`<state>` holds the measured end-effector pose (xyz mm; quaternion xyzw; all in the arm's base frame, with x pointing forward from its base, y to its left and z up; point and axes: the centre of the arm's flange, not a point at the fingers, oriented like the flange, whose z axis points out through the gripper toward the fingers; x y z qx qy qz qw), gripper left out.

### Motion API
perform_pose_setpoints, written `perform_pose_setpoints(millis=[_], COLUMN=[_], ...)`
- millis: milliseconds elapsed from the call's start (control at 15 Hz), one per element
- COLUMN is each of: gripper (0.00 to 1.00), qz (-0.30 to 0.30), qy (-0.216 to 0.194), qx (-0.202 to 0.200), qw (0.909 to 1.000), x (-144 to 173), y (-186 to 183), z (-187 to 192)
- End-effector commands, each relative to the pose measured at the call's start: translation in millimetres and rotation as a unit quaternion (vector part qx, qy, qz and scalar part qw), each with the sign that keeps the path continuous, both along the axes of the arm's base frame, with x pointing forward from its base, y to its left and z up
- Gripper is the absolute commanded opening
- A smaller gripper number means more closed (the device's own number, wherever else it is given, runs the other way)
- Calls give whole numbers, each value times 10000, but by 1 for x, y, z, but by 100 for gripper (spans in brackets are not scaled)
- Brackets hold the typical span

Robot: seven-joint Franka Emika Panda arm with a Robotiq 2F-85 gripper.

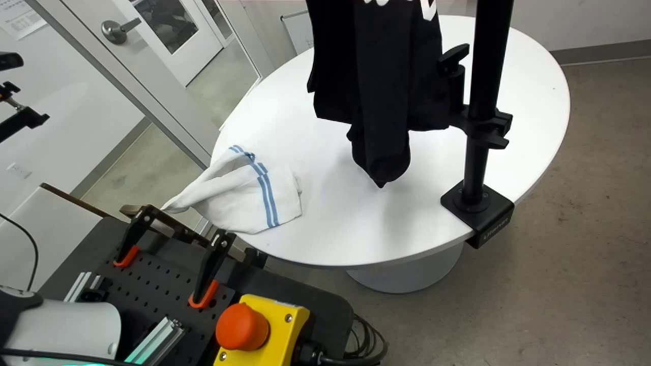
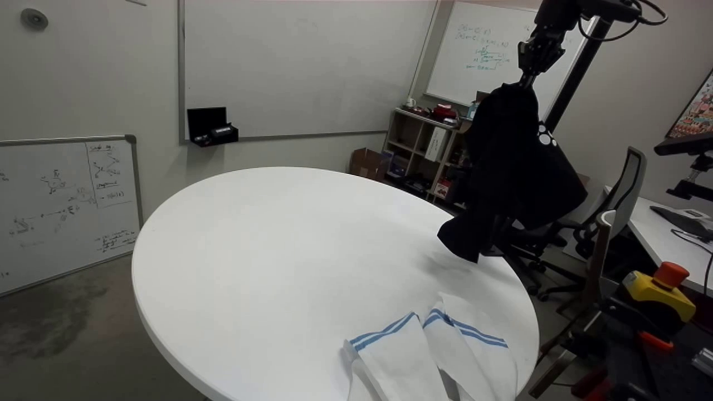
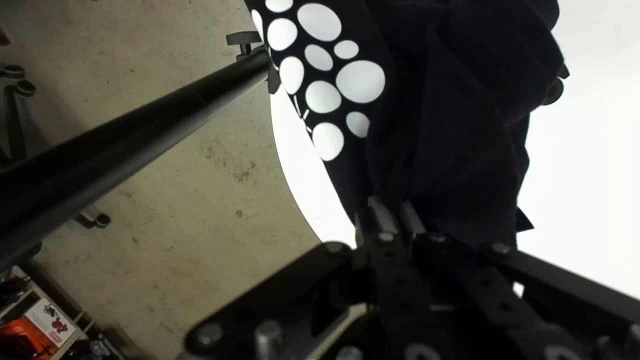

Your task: Hang the black t-shirt on the black frame

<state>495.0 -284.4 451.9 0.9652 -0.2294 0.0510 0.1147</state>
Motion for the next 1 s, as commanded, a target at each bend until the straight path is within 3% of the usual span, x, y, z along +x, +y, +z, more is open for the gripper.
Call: perform_pose_setpoints(millis=[0, 600, 667, 733, 933], gripper=[1, 3, 29, 30, 53], qz=[-334, -889, -924, -966, -1069], qy=[125, 451, 506, 557, 676], qx=[60, -104, -88, -73, -88], qw=[9993, 9950, 9944, 9937, 9919], x=[39, 85, 88, 91, 97], y=[-13, -33, -35, -36, -40], z=[-2, -15, -20, -25, -34])
